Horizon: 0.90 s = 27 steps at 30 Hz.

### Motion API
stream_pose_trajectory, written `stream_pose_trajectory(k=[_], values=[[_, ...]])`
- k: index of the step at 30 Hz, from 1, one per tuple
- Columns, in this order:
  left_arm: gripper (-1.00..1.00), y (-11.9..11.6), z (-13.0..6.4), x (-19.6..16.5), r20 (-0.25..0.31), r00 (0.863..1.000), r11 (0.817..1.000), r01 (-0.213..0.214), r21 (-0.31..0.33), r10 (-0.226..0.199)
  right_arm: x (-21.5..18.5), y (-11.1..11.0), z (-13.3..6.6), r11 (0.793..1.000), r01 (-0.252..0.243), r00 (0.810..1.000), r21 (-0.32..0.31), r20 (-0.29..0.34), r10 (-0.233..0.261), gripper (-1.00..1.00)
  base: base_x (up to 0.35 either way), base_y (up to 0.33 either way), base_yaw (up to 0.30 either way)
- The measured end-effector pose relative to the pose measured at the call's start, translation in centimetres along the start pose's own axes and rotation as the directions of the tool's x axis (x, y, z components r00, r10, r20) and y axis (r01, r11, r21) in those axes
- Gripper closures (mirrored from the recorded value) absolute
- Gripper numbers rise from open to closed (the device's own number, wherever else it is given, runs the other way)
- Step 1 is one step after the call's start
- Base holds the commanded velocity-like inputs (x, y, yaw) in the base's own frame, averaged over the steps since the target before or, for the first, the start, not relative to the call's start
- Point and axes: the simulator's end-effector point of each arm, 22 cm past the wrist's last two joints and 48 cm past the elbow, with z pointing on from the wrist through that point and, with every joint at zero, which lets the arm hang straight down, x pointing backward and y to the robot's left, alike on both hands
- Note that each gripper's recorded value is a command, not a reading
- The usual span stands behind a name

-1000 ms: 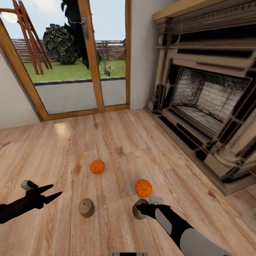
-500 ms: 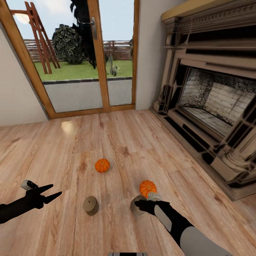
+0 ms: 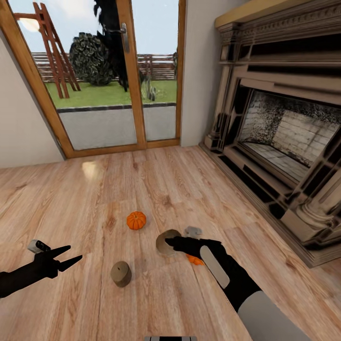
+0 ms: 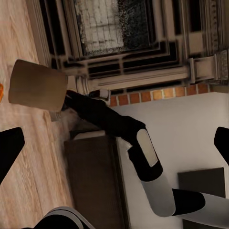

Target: Place each of the two pumpkins and all three candles from the living room inside a cabinet in the living room (use any cabinet), then make sure every cabinet is closed, and position the cauldron so it is next to a table in the living room.

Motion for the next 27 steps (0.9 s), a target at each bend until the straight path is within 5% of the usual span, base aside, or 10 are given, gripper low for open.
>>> stream_pose_trajectory(k=[5, 13, 19, 23, 27], values=[[-1.00, 0.0, 0.0, 0.0, 0.000, 1.000, 1.000, -0.001, 0.000, 0.001, -4.0, -0.3, -1.7, 0.998, -0.060, 0.995, -0.022, 0.084, 0.061, 1.00, 0.000, 0.000, 0.000], [-1.00, 0.0, 0.1, 0.1, 0.000, 1.000, 1.000, 0.000, 0.001, 0.000, -6.7, 1.3, -3.4, 0.996, -0.058, 0.988, -0.074, 0.135, 0.067, 1.00, 0.000, 0.000, 0.000], [-1.00, 1.8, 0.1, 0.1, 0.001, 1.000, 0.997, 0.001, -0.076, -0.001, -7.4, 2.9, -4.9, 0.993, -0.033, 0.992, -0.116, 0.116, 0.046, 1.00, 0.000, 0.000, 0.000], [-1.00, 2.6, 0.1, 0.1, 0.001, 1.000, 0.994, 0.000, -0.111, 0.000, -8.0, 2.5, -5.3, 0.989, -0.067, 0.989, -0.129, 0.124, 0.083, 1.00, 0.000, 0.000, 0.000], [-1.00, 5.8, -0.5, 0.0, 0.005, 1.000, 0.967, 0.004, -0.255, -0.003, -8.8, 0.8, -5.9, 0.988, -0.099, 0.983, -0.120, 0.140, 0.115, 1.00, 0.000, 0.000, 0.000]])
